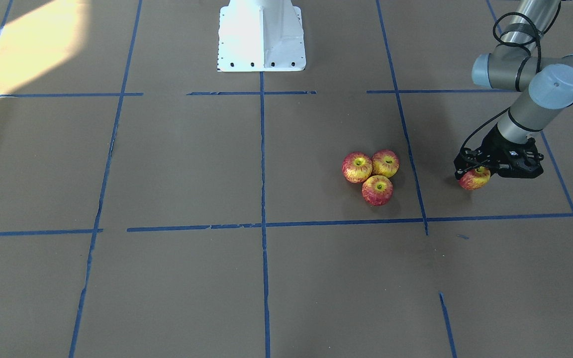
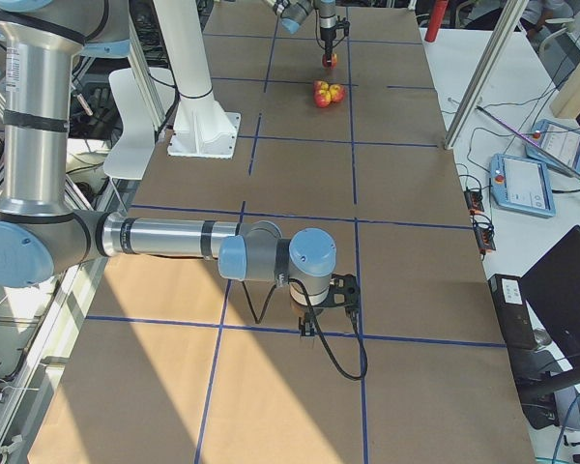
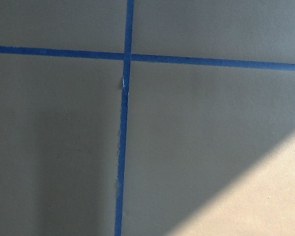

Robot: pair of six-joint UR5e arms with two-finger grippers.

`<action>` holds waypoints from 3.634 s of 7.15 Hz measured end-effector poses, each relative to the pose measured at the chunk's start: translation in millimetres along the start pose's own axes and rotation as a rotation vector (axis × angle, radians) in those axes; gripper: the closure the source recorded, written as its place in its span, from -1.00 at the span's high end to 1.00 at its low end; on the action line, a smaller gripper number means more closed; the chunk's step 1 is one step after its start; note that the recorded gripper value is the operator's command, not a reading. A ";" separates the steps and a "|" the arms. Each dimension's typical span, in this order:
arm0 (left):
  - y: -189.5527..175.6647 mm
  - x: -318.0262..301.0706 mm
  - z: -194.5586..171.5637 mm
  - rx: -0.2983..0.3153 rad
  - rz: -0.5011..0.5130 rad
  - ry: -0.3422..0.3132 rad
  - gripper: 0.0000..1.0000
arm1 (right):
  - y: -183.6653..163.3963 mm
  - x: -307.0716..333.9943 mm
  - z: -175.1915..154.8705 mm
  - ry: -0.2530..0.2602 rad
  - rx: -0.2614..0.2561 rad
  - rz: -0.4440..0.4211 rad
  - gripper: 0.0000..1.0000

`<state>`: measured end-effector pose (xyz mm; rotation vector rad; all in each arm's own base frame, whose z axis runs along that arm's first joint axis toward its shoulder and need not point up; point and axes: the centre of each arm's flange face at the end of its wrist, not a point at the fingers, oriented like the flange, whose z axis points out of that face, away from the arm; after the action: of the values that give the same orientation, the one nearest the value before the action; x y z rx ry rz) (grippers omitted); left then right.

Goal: Stack apples
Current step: 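Lift the apple with the left gripper and carry it toward the three-apple cluster, then lower the held apple onto the top of the three-apple cluster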

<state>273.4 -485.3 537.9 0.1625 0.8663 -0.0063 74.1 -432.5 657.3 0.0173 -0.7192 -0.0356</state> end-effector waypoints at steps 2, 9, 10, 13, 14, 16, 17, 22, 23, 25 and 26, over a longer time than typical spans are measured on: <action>-8.4 19.2 -45.9 -0.006 0.013 -0.007 -0.80 | 0.0 0.0 0.0 0.000 0.000 0.000 1.00; -42.0 154.6 -113.9 -0.024 -0.110 -0.047 -0.79 | 0.0 0.0 0.0 0.000 0.000 -0.001 1.00; -38.0 181.8 -96.9 -0.038 -0.130 -0.046 -0.79 | 0.0 0.0 0.0 0.000 0.000 -0.001 1.00; -22.5 235.4 -63.8 -0.086 -0.164 -0.034 -0.80 | 0.0 0.0 0.0 0.000 0.000 0.000 1.00; -19.5 243.1 -57.4 -0.085 -0.168 -0.034 -0.79 | 0.0 0.0 0.0 0.000 0.000 0.000 1.00; -16.9 251.1 -41.6 -0.059 -0.168 -0.020 -0.77 | 0.0 0.0 0.0 0.000 0.000 -0.001 1.00; -16.5 251.6 -37.2 -0.055 -0.168 -0.016 -0.74 | 0.0 0.0 0.0 0.000 0.000 0.000 1.00; -14.1 243.8 -30.1 -0.056 -0.171 -0.028 -0.56 | 0.0 0.0 0.0 0.000 0.000 0.000 1.00; -14.3 243.6 -29.6 -0.056 -0.170 -0.029 -0.34 | 0.0 0.0 0.0 0.000 0.000 0.000 1.00; -14.3 243.2 -29.2 -0.056 -0.169 -0.029 -0.05 | 0.0 0.0 0.0 0.000 0.000 0.000 1.00; -14.2 243.0 -29.0 -0.056 -0.167 -0.030 0.15 | 0.0 0.0 0.0 0.000 0.000 0.000 1.00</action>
<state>407.9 -480.4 333.1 0.0369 0.8475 -0.1403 74.1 -432.5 657.4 0.0172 -0.7192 -0.0356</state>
